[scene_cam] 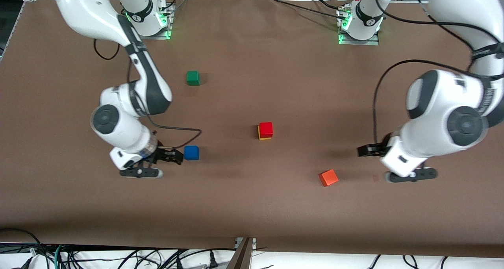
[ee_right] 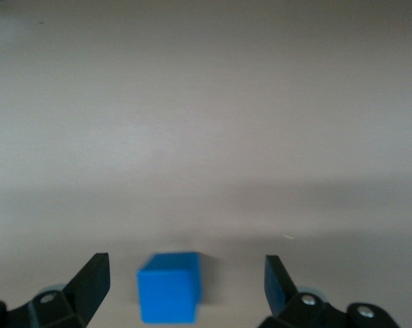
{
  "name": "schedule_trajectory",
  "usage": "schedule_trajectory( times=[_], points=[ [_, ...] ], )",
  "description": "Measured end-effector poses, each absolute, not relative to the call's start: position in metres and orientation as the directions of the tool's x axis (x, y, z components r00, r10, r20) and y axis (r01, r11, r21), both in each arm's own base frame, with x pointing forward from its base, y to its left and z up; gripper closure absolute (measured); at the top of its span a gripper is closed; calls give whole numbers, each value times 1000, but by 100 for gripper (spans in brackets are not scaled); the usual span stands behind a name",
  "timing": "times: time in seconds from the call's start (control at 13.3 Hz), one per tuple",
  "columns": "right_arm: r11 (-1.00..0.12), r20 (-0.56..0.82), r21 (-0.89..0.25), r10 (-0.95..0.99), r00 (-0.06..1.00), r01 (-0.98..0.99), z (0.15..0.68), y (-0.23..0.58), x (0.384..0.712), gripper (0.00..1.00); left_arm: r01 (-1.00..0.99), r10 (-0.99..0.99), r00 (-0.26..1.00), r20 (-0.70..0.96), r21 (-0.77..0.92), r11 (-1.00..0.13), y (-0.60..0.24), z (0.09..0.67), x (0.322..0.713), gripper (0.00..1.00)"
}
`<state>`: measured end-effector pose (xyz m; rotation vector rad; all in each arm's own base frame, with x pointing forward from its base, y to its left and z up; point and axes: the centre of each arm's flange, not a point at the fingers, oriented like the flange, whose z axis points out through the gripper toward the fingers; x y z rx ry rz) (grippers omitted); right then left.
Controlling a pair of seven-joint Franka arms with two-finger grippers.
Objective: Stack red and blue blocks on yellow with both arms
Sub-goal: 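Open the left gripper and lift away while the right gripper grasps blue, then carry the blue cube with the right gripper over the red cube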
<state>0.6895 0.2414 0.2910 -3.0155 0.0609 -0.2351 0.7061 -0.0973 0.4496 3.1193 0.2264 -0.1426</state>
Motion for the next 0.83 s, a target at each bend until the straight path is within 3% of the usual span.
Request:
schedule_trajectory(
  times=[0.3,0.83],
  points=[
    [-995,167,-96,14,986,30,248,284,670,0,201,201,980,-11,7,-980,-51,531,687,0],
    [-999,117,-54,-11,993,-5,187,259,642,0,277,276,961,-23,30,-960,-11,658,596,0]
  ],
)
